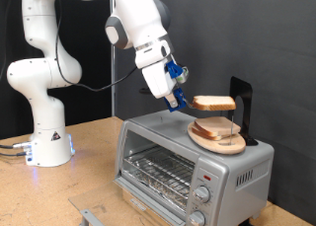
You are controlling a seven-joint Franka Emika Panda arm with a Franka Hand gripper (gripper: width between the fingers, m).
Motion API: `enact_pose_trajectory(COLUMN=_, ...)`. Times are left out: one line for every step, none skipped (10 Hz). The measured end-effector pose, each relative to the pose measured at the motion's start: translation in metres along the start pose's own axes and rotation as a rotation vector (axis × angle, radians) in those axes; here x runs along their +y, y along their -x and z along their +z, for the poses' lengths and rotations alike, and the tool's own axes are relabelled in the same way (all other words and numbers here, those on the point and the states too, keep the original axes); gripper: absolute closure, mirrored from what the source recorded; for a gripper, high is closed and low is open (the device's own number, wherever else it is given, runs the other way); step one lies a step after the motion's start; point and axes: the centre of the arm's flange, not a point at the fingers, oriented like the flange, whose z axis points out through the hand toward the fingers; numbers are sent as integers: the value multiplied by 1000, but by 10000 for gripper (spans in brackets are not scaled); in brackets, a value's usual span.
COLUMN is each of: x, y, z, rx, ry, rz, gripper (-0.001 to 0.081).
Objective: Make a piece of toast with the oven
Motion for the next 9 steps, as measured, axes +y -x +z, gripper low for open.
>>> enact_pose_trajectory(x=1, y=0, z=-7, rx=1, ry=-20, rz=0, gripper=406)
enact_pose_trajectory(x=2, y=2, z=-15, rx=-11, ry=-31, rz=-6, gripper=406)
enact_pose_trajectory(x=3, y=5, z=-21, rx=-49, ry=-38, rz=-14, gripper=406)
enact_pose_trajectory(x=5, y=9, z=-28, rx=-85, ry=-45, rz=-25, gripper=406)
enact_pose_trajectory(x=5, y=8, z=-27, rx=-72, ry=-42, rz=-24, gripper=406)
enact_pose_trajectory(x=7, y=8, z=-25, rx=-48, ry=-45, rz=-15, gripper=406)
enact_pose_trajectory(x=12, y=9, z=-25, rx=-44, ry=-62, rz=-10, gripper=406)
enact_pose_trajectory(x=22, y=12, z=-26, rx=-50, ry=-86, rz=-10, gripper=406)
enact_pose_trajectory(x=35, y=15, z=-32, rx=-57, ry=-109, rz=-13, gripper=406)
